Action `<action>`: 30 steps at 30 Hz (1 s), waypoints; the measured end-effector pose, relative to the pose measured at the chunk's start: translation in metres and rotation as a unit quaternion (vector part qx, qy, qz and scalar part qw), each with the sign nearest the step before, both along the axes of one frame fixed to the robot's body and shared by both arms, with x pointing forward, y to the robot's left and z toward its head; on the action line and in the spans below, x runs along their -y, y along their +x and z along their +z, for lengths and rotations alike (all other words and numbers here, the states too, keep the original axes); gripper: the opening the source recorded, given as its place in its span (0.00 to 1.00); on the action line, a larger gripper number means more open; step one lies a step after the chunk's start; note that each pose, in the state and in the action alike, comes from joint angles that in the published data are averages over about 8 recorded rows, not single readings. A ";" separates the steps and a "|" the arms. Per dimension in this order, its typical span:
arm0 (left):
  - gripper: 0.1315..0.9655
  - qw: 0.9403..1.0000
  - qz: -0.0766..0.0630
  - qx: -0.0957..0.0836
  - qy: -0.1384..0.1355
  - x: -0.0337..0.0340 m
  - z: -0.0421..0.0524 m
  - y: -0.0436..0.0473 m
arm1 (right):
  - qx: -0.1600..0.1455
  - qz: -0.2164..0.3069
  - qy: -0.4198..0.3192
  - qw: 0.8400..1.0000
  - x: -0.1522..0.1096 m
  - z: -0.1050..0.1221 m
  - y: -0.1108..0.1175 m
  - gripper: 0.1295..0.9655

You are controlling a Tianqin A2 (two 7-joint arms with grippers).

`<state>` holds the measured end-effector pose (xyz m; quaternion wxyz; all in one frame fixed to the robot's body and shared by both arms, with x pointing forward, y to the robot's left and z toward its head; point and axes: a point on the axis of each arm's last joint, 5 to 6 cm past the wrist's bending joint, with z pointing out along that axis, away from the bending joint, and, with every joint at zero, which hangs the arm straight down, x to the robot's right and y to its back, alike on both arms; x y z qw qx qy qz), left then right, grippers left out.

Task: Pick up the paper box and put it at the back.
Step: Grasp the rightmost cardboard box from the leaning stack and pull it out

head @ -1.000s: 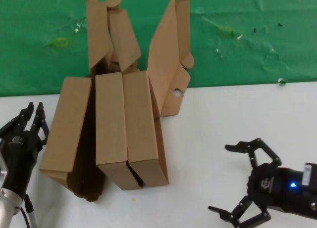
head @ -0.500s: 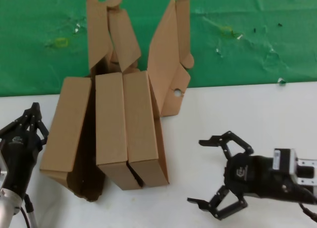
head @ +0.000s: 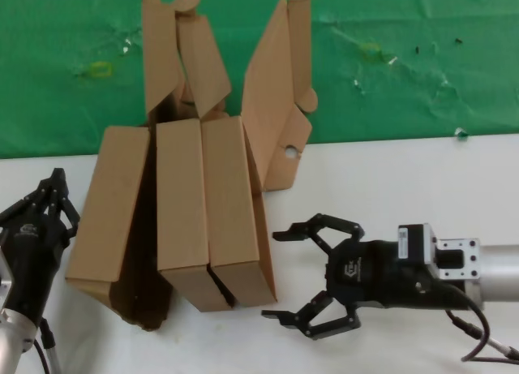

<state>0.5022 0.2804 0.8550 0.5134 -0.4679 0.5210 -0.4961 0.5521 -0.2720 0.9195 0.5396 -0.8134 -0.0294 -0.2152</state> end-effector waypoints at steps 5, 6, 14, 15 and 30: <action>0.01 1.000 0.000 0.000 0.000 0.0000 0.0000 0.0000 | 0.001 0.014 0.000 1.000 -0.009 0.003 0.003 0.71; 0.01 1.000 0.000 0.000 0.000 0.0000 0.0000 0.0000 | 0.000 0.016 0.000 1.000 -0.011 0.003 0.003 0.68; 0.01 1.000 0.000 0.000 0.000 0.0000 0.0000 0.0000 | -0.006 0.023 -0.003 1.000 -0.014 0.001 -0.001 0.47; 0.01 1.000 0.000 0.000 0.000 0.0000 0.0000 0.0000 | -0.006 0.024 -0.003 1.000 -0.014 0.001 -0.002 0.43; 0.01 1.000 0.000 0.000 0.000 0.0000 0.0000 0.0000 | -0.007 0.023 -0.004 1.000 -0.015 0.004 0.002 0.15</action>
